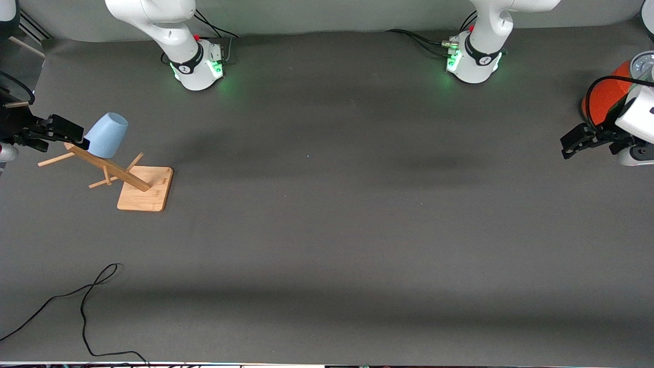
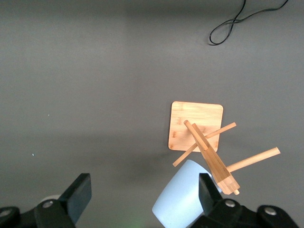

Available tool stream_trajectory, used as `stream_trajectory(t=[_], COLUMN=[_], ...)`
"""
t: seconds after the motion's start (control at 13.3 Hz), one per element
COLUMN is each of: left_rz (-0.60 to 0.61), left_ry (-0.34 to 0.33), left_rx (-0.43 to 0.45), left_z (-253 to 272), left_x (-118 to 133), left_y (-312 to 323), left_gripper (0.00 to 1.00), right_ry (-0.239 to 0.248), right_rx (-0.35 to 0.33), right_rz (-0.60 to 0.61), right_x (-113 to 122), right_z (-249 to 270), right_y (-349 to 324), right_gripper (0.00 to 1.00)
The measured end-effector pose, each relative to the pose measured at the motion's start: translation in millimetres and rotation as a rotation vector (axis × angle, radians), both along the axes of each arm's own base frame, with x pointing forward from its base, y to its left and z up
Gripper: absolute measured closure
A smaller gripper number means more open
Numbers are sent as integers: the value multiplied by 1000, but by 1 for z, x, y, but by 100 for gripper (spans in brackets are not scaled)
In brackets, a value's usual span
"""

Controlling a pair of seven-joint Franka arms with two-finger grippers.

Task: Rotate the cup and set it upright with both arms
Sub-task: 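Move the right gripper toward the blue cup on the wooden stand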

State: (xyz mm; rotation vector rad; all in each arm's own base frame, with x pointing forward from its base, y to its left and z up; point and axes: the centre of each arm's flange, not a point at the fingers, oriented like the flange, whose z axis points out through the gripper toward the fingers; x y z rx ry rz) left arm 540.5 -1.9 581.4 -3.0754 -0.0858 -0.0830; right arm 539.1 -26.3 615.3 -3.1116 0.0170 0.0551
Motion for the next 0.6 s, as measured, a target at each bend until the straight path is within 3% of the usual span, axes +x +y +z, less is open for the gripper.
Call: stream_trajectory(t=[0.6], left_rz=[0], left_ry=[2], left_rx=[0], left_z=[-1], left_x=[0], left_y=[0], left_gripper=[0], right_ry=[1], right_rx=[-4], right_rz=[0], right_x=[-4], right_z=[0], right_y=[0], right_gripper=[0])
